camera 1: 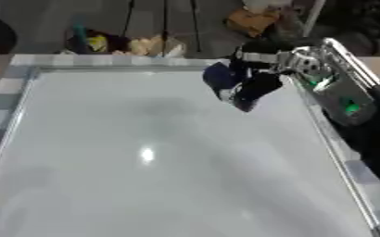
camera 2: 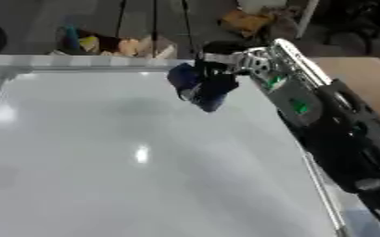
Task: Wipe the whiteboard clean with a brush.
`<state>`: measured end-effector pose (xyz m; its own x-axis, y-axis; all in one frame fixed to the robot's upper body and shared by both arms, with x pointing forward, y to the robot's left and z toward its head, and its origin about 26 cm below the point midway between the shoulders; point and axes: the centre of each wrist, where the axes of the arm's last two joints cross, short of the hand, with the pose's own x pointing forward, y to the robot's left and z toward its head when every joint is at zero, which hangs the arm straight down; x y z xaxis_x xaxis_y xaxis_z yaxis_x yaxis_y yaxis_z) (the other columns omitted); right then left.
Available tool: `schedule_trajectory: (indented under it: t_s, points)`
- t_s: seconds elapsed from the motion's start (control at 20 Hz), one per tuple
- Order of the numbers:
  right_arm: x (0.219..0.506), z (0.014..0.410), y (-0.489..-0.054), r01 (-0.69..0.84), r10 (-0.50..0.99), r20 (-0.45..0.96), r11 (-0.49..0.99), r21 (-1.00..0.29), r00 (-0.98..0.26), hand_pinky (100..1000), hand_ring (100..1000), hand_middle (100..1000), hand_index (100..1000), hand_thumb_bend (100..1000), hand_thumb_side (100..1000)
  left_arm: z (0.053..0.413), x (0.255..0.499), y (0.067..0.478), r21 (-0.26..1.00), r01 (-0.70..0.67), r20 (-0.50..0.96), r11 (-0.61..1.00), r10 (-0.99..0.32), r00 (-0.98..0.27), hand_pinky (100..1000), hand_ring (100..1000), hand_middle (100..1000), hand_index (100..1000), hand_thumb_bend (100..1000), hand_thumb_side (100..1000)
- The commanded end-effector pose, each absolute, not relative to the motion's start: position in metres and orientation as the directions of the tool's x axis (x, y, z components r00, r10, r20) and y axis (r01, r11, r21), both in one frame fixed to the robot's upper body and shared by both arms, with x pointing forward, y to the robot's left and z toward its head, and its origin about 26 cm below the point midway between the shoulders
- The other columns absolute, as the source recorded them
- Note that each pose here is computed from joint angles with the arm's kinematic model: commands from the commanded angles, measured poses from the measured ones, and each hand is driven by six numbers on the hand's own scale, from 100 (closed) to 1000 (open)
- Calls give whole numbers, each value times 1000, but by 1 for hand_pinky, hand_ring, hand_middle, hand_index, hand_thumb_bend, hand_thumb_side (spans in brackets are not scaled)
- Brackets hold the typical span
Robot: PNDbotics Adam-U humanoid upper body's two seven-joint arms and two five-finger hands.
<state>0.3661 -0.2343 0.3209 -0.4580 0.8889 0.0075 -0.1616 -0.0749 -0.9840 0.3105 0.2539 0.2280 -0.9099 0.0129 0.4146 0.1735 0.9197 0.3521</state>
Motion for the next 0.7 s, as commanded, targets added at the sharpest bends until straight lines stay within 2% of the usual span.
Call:
schedule_trajectory:
  t_s: [0.05, 0.35, 0.7]
  points:
    - [341, 336, -230, -91, 856, -68, -133, -987, -513, 448, 537, 262, 398, 100, 622, 238, 308, 254, 360, 167, 382, 918, 18, -924, 372, 655, 546, 712, 119, 956]
    - [302, 337, -212, -30, 771, -164, -231, -973, -615, 451, 541, 270, 402, 100, 624, 239, 308, 254, 357, 165, 377, 920, 20, -926, 372, 656, 547, 712, 118, 953]
    - [297, 326, -200, -14, 689, -218, -314, -949, -691, 453, 546, 276, 405, 100, 617, 240, 308, 254, 354, 162, 372, 921, 20, -928, 372, 657, 547, 713, 118, 952]
